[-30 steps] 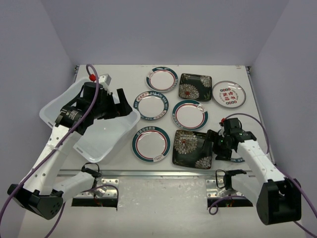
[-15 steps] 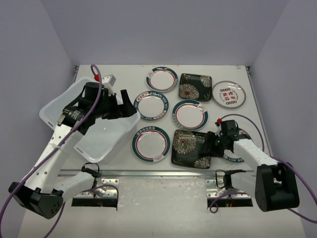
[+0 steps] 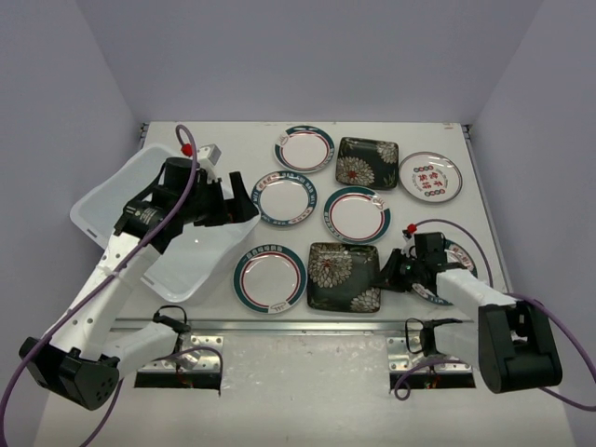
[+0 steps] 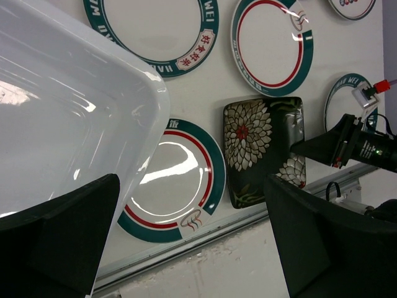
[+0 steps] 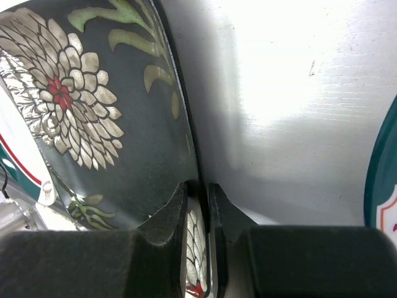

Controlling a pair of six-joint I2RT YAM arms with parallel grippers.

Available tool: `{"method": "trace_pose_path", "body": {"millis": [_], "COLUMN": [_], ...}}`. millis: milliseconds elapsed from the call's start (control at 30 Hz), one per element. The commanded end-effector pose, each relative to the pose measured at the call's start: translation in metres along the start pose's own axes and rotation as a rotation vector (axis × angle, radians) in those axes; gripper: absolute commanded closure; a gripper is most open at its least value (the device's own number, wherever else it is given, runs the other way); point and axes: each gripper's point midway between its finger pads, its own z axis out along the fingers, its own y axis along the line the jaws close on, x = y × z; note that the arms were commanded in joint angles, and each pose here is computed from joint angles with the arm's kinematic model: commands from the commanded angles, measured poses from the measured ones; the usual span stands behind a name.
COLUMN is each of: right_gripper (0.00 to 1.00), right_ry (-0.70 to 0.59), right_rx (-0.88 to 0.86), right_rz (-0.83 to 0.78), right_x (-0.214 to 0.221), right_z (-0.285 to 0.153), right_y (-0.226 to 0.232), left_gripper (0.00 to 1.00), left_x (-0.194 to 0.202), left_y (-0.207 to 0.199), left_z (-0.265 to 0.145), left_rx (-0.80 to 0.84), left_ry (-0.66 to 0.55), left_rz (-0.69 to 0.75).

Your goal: Place the plates into the plastic bin on the countertop

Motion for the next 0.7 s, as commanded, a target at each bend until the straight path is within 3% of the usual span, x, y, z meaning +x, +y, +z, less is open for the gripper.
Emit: {"method": "trace_pose_path", "body": {"millis": [0, 267, 667], "right_gripper": [1.0, 1.0, 1.0], "right_ry": [-0.113, -0.169, -0.227], "right_rx": [-0.034, -0.307, -0.472], "right_rz": [0.0, 0.038, 0.088], "right_x": [-0.024, -0.056, -0.086], "right_z": [-0.007, -0.043, -0.086], "right_y": [0.012, 0.069, 0.103], "left_gripper": [0.0, 0.0, 0.0], "left_x": [-0.004, 0.003, 0.009], "left_y": [-0.012, -0.04, -0.059], "left_z": [-0.002, 0.005, 0.02], "left_rx": [0.058, 0.216, 0.332], "left_ry": [-0.032, 0.046, 0.135], "left_rz": [0.005, -0.002, -0.041]}}
